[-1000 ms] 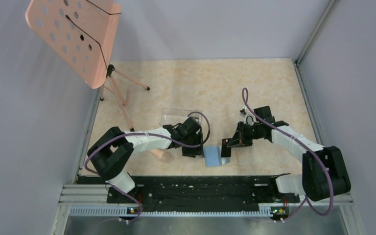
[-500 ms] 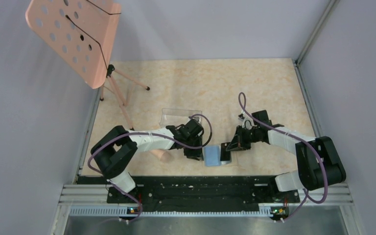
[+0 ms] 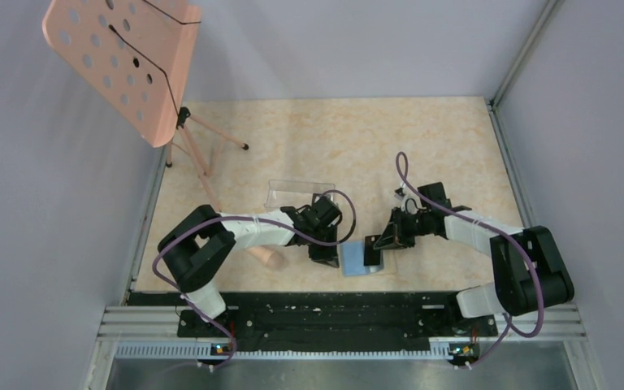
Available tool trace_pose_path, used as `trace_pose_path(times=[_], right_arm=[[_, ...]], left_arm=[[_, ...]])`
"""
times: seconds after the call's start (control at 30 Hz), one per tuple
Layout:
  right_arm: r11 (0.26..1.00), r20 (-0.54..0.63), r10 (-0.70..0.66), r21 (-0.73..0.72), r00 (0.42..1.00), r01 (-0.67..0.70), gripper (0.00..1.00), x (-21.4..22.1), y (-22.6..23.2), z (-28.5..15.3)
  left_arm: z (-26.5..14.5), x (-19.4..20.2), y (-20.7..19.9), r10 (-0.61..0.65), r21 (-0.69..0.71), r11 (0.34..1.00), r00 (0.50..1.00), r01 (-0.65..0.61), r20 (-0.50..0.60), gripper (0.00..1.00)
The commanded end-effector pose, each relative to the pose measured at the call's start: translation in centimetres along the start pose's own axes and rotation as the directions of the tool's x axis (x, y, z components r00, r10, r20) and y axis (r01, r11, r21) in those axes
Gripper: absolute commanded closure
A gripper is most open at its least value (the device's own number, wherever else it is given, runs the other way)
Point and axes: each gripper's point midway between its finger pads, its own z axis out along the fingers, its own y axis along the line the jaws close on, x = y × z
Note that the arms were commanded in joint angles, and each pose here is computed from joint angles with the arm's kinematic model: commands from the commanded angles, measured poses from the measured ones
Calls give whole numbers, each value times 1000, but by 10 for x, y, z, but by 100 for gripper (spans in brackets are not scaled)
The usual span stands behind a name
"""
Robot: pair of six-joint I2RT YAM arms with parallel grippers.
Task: Put the credit cards into the card holder
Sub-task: Insert the credit card into the card holder.
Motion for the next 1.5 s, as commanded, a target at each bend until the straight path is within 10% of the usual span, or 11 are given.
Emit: trace_pose_path(times=[0.0, 1.0, 1.47], right_arm=[[1000, 7, -19, 6, 1000, 19, 100, -2, -7, 4], [993, 49, -86, 86, 995, 81, 100, -40, -2, 3], [1000, -42, 16, -17, 999, -17, 100, 11, -6, 8]], left_arm=[[6, 3, 9, 9, -45, 999, 1000, -10, -15, 90], [11, 8, 12, 17, -63, 998, 999, -20, -43, 100], [15, 9, 11, 28, -72, 997, 998, -32, -62, 100]])
